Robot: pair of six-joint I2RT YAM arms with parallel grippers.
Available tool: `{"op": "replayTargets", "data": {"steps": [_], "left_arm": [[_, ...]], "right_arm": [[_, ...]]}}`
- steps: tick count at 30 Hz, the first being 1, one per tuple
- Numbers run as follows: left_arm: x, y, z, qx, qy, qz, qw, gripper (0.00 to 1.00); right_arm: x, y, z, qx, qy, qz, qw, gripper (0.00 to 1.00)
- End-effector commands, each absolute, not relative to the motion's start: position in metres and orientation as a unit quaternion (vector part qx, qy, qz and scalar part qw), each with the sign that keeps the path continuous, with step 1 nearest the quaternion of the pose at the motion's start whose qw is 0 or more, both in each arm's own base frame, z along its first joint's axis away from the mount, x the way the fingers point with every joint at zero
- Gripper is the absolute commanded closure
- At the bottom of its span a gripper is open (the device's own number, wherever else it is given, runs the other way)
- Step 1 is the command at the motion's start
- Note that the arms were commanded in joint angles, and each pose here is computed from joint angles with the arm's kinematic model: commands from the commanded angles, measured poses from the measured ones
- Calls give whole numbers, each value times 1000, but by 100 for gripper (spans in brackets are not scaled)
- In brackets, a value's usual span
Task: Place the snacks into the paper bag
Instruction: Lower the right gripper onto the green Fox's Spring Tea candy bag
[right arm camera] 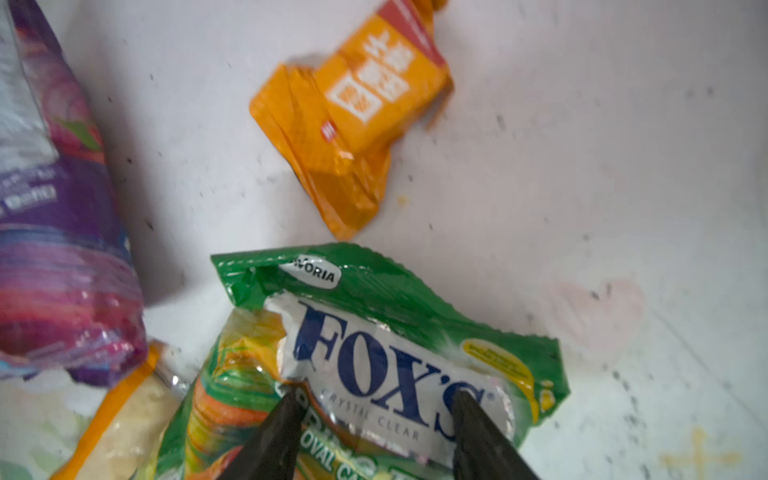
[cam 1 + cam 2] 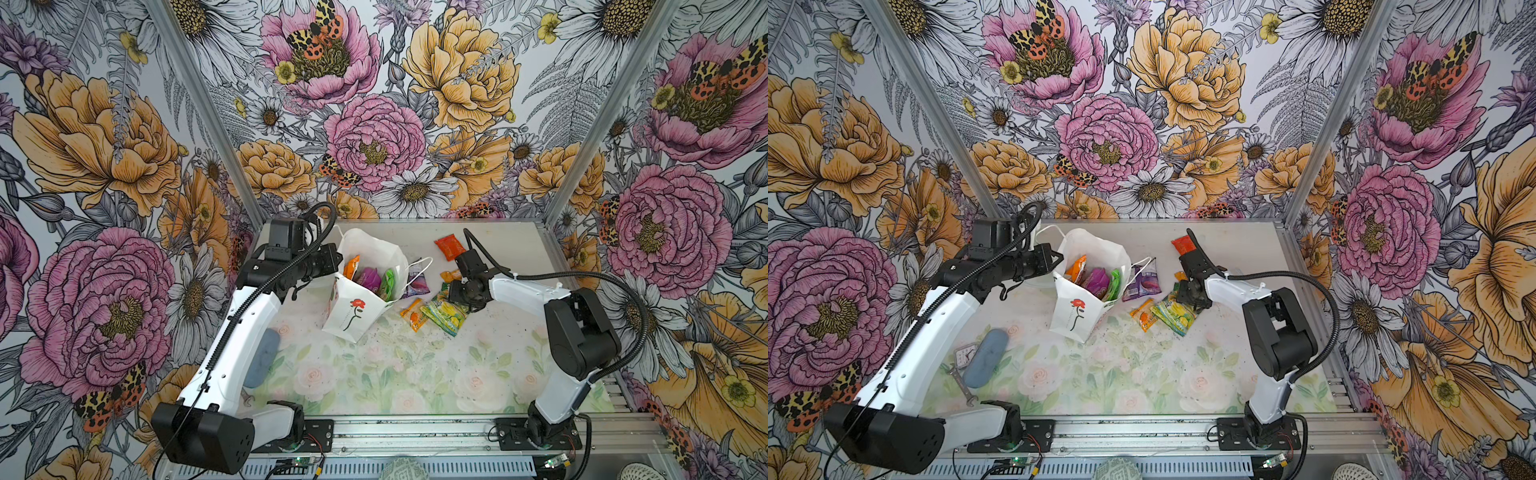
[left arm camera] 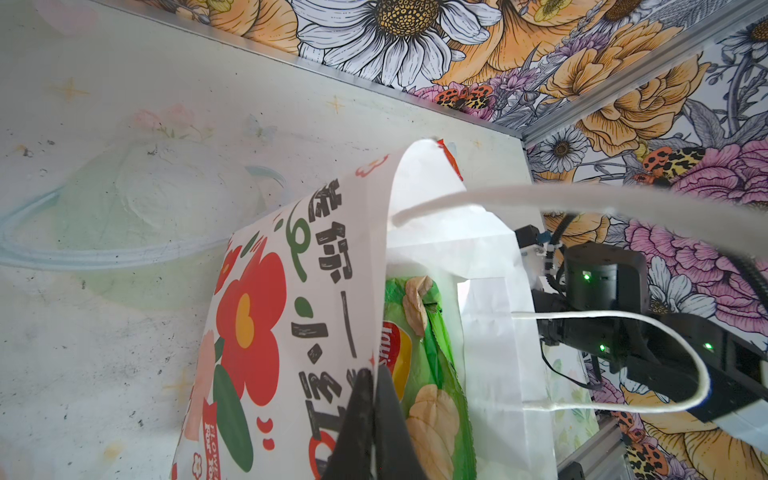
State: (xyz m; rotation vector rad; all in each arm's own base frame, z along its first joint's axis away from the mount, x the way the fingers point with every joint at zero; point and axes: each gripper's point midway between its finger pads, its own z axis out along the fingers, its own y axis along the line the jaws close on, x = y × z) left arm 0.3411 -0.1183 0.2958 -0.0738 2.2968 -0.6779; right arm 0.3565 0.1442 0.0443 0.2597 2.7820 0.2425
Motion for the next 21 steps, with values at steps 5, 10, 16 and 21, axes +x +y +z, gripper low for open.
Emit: {"op": "replayTargets", "data": {"steps": [5, 10, 16, 21], "left_arm": [[349, -125, 340, -7, 852, -293, 435, 100], [349, -125, 340, -7, 852, -291, 435, 100], [349, -125, 339, -7, 852, -290, 436, 100], [350, -126, 337, -8, 854, -290, 432, 100]], "right_arm": [[345, 144, 75, 85, 969, 124, 197, 35], [361, 132, 89, 17, 975, 59, 212, 30], [367, 116, 82, -42, 981, -25, 188, 21], [362, 117, 63, -94, 985, -40, 142, 20]]}}
